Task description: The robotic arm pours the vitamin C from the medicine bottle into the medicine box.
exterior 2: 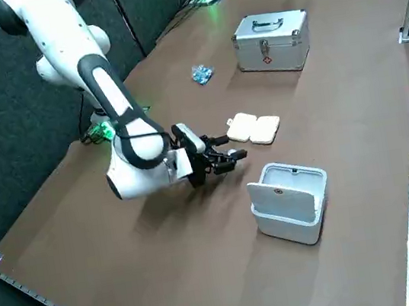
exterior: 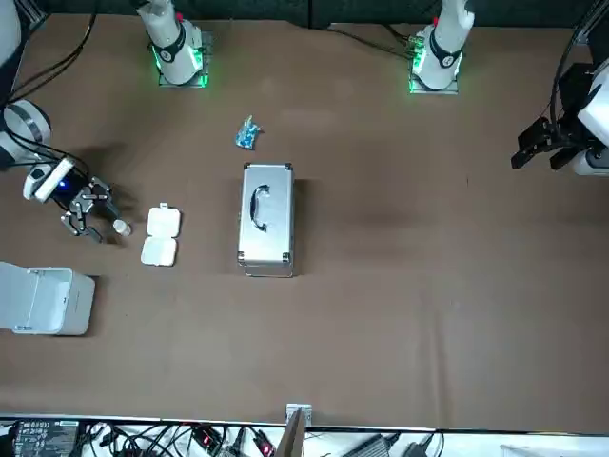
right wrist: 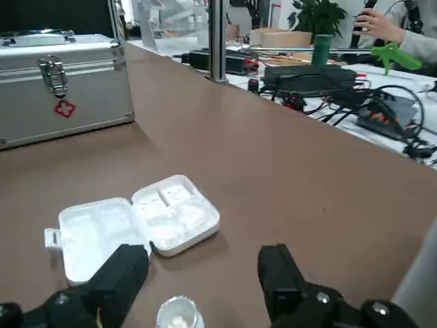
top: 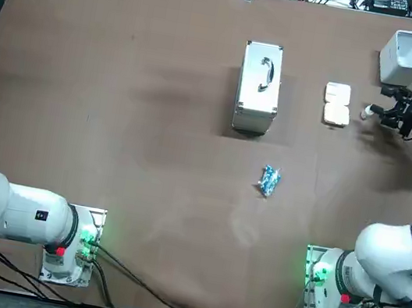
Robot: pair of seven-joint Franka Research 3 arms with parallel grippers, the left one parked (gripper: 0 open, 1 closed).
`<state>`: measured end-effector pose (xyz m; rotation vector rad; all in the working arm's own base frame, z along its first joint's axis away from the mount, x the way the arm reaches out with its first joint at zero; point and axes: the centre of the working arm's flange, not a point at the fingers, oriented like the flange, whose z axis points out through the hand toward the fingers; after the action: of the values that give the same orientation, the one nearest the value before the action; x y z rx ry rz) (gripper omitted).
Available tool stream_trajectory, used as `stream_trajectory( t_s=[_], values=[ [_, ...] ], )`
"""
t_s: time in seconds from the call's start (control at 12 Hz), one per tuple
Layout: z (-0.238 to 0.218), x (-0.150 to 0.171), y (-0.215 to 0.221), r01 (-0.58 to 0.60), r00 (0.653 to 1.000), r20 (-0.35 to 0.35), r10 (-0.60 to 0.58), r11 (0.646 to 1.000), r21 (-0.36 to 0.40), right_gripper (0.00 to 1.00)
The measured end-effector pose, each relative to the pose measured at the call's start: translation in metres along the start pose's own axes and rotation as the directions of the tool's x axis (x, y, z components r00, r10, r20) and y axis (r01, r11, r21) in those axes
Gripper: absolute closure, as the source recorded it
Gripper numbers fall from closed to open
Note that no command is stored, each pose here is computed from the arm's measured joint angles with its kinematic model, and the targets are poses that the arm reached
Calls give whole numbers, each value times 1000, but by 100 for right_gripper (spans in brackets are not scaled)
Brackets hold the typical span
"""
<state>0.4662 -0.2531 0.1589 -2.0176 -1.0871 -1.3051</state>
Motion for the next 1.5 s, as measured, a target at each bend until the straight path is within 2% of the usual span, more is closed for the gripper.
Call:
stream_trajectory(
  t_s=[0.25, 0.5, 0.67, 0.75, 0.92, 1.17, 1.5],
  values=[
    [-14, 29, 3, -13, 998, 63, 13, 1000, -4, 0],
    [-14, 66, 7, -127, 978, 171, 120, 991, 33, 0],
    [-7, 94, 9, -216, 950, 236, 203, 976, 29, 0],
    [1, 113, 9, -301, 909, 307, 281, 953, 21, 0],
    [6, 126, 12, -379, 857, 379, 350, 926, 1, 0],
    [10, 148, 22, -494, 753, 464, 466, 867, -69, 0],
    [35, 214, 24, -562, 602, 559, 570, 800, -209, 0]
  ],
)
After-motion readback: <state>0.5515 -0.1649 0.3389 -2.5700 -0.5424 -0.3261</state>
